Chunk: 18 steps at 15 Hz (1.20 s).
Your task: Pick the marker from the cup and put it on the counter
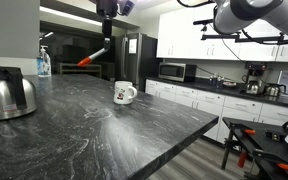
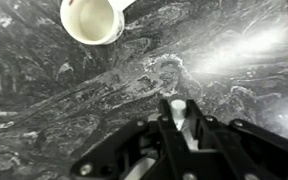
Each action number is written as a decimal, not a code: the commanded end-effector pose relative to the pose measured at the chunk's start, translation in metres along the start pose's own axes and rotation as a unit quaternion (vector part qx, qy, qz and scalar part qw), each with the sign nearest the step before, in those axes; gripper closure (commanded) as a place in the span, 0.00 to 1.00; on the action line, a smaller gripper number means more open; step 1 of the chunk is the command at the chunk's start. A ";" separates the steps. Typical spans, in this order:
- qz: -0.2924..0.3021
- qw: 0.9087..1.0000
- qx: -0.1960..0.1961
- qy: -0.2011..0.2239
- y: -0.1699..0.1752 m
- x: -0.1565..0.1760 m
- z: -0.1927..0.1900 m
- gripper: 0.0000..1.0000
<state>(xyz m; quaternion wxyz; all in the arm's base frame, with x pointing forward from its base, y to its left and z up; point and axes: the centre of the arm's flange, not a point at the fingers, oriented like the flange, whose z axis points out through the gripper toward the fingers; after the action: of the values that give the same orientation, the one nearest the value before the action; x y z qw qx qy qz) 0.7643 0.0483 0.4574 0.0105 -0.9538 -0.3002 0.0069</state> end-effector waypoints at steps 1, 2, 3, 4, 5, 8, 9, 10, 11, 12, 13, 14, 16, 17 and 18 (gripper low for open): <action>-0.023 1.000 0.010 -0.007 -0.021 -0.034 0.041 0.94; -0.027 0.999 0.012 -0.016 -0.019 -0.035 0.052 0.94; -0.029 0.999 0.016 -0.021 -0.019 -0.036 0.060 0.94; -0.032 0.999 0.020 -0.026 -0.017 -0.036 0.070 0.94; -0.031 0.999 0.023 -0.032 -0.016 -0.036 0.078 0.94; -0.042 0.997 0.041 -0.048 -0.014 -0.039 0.099 0.94; -0.048 0.996 0.047 -0.052 -0.014 -0.039 0.105 0.94; -0.051 0.996 0.052 -0.057 -0.013 -0.040 0.109 0.94; -0.056 0.995 0.059 -0.061 -0.015 -0.040 0.114 0.94; -0.056 0.994 0.064 -0.066 -0.016 -0.040 0.118 0.94; -0.055 0.993 0.069 -0.073 -0.017 -0.041 0.121 0.72; -0.057 0.993 0.074 -0.078 -0.018 -0.042 0.122 0.52; -0.059 0.992 0.075 -0.083 -0.017 -0.044 0.120 0.38; -0.061 0.992 0.077 -0.082 -0.017 -0.045 0.119 0.32; -0.061 0.992 0.076 -0.082 -0.017 -0.046 0.117 0.23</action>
<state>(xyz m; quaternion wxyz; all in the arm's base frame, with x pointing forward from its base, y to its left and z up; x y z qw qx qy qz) 0.7649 0.0436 0.3430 0.0476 -0.9304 -0.3465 0.1094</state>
